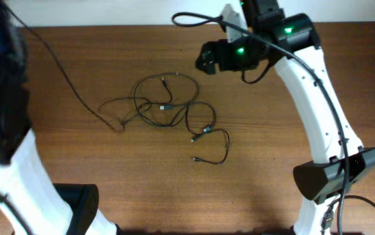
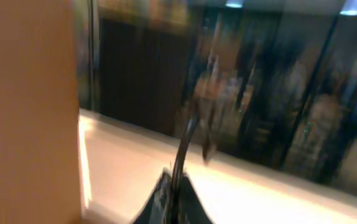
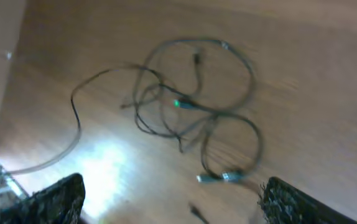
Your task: Untangle cables
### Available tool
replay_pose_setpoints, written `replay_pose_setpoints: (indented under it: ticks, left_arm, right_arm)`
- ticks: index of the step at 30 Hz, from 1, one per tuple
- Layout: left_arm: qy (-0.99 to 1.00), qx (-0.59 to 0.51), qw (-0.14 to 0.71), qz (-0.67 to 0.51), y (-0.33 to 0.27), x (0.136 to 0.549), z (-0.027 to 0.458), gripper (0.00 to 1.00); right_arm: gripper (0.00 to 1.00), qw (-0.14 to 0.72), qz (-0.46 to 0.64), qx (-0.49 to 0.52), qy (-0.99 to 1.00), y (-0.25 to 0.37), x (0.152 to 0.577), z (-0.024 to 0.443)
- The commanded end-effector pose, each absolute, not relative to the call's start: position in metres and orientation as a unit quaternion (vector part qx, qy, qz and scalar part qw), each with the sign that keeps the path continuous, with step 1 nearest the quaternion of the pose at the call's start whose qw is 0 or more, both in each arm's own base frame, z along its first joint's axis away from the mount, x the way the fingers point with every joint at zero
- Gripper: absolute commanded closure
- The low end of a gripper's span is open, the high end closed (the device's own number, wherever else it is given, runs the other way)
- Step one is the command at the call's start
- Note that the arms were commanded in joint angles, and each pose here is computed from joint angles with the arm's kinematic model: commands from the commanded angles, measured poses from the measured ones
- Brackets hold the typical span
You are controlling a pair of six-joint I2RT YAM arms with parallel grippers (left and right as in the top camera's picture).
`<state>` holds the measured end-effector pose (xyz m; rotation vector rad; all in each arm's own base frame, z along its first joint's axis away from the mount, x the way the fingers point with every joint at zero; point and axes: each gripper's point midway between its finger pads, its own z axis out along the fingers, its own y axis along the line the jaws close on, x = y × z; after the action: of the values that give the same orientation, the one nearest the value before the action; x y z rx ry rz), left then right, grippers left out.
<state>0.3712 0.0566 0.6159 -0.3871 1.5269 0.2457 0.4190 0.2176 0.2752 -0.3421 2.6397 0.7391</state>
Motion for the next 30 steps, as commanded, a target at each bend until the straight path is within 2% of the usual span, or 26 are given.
replay_pose_setpoints:
  ticks: [1,5,7,10,14,19,24,26,30]
  left_arm:
    - [0.768,-0.178,0.597,0.148,0.064,0.397,0.541,1.0]
    - [0.811,-0.282,0.474,0.198,0.11,0.395,0.457,1.0]
    - [0.814,-0.317,0.439,0.211,0.132,0.393,0.433,1.0]
    - [0.84,-0.324,0.386,0.202,0.149,0.395,0.393,1.0]
    - [0.916,-0.257,0.283,0.124,0.126,0.399,0.318,1.0]
    - [0.943,-0.247,0.194,0.112,0.118,0.394,0.24,1.0]
    - [0.986,-0.098,0.127,-0.04,0.057,0.39,0.168,1.0]
    - [0.989,-0.052,0.102,-0.096,0.032,0.381,0.139,0.97]
    - [0.99,-0.02,0.09,-0.108,0.013,0.372,0.084,0.93]
  right_arm:
    - [0.08,0.181,0.243,-0.087,0.949,0.189,0.425,0.271]
    - [0.07,0.174,0.238,-0.081,0.952,0.176,0.424,0.268]
    - [0.07,0.172,0.237,-0.088,0.952,0.179,0.422,0.268]
    - [0.07,0.172,0.237,-0.09,0.952,0.18,0.422,0.268]
    - [0.07,0.173,0.236,-0.084,0.953,0.175,0.424,0.267]
    - [0.07,0.171,0.233,-0.084,0.954,0.17,0.424,0.266]
    - [0.07,0.17,0.232,-0.089,0.954,0.17,0.423,0.266]
    - [0.07,0.171,0.23,-0.09,0.954,0.17,0.423,0.266]
    - [0.07,0.172,0.22,-0.087,0.956,0.166,0.424,0.264]
